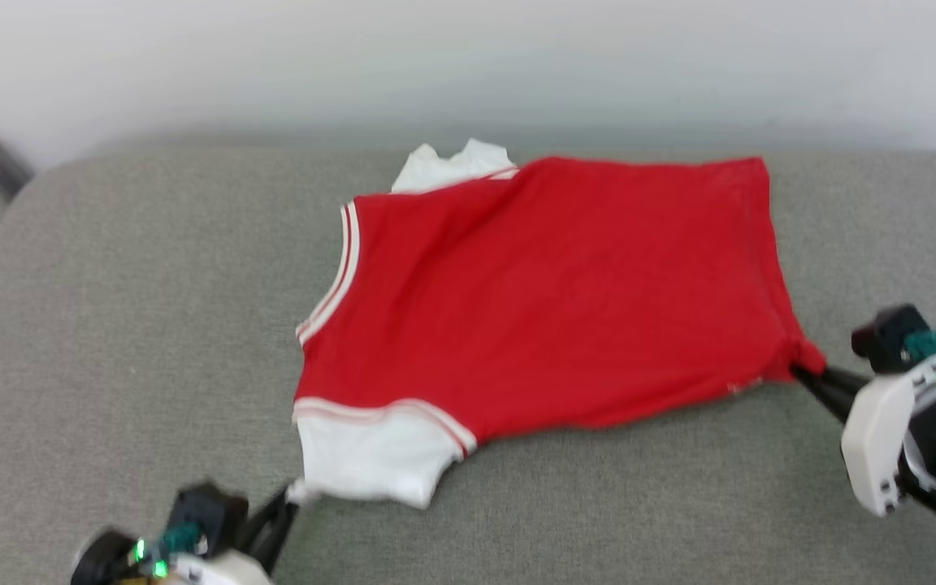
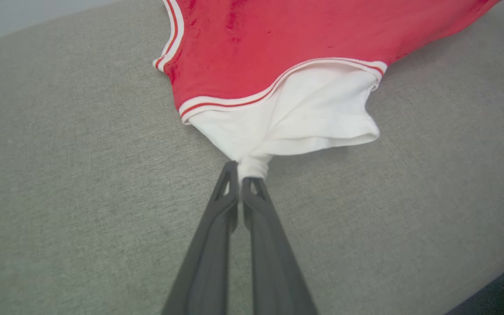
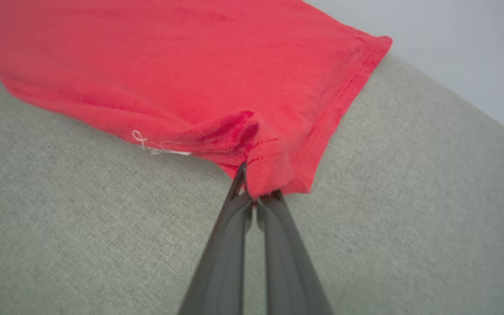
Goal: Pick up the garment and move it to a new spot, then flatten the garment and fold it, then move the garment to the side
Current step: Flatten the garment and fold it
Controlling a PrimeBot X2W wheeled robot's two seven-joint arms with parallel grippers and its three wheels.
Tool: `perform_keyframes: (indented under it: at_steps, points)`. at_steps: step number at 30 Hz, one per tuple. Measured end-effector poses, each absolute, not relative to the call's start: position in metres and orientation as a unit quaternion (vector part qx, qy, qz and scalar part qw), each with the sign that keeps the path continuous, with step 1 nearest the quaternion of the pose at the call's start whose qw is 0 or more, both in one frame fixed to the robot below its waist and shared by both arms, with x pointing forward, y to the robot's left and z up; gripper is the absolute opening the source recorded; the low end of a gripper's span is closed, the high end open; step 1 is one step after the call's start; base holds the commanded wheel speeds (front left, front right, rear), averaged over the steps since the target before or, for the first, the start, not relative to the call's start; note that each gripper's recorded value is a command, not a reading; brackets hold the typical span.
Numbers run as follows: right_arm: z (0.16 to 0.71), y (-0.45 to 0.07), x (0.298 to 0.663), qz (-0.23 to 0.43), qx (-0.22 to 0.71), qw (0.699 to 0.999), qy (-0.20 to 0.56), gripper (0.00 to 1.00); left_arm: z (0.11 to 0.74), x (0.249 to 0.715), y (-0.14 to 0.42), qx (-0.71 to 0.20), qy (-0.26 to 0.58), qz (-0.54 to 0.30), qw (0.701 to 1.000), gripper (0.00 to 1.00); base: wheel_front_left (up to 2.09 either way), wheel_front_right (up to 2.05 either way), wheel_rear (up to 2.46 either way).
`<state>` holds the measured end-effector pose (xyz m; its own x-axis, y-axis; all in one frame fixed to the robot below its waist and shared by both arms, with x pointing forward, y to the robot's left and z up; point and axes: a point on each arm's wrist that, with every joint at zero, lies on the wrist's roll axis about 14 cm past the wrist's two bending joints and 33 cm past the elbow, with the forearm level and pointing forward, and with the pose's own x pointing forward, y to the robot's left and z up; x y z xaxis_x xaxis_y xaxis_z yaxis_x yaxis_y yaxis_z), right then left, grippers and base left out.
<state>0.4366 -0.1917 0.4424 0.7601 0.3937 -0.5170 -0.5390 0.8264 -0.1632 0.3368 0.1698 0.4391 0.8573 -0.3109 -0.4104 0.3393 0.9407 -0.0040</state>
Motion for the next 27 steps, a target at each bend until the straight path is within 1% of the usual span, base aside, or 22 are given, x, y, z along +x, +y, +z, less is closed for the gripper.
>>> perform_keyframes:
  at_steps: [3, 10, 19, 24, 27]
  points:
    - [0.436, -0.198, 0.413, 0.254, -0.153, 0.920, 0.258, 0.00, 0.434, 0.303, 0.165, 0.019, 0.236, -0.171, 0.956, 0.00, 0.00, 0.00, 0.00]
    - [0.418, -0.203, 0.359, 0.264, -0.135, 0.905, 0.304, 0.00, 0.423, 0.250, 0.158, 0.000, 0.279, -0.175, 0.944, 0.00, 0.00, 0.00, 0.00]
    - [0.395, -0.216, 0.301, 0.262, -0.114, 0.891, 0.353, 0.00, 0.407, 0.220, 0.157, -0.002, 0.314, -0.179, 0.932, 0.00, 0.00, 0.00, 0.00]
    - [0.391, -0.220, 0.285, 0.252, -0.103, 0.892, 0.362, 0.00, 0.394, 0.202, 0.156, -0.002, 0.349, -0.185, 0.919, 0.00, 0.00, 0.00, 0.00]
    - [0.390, -0.220, 0.280, 0.248, -0.100, 0.891, 0.367, 0.00, 0.393, 0.200, 0.155, -0.002, 0.352, -0.187, 0.917, 0.00, 0.00, 0.00, 0.00]
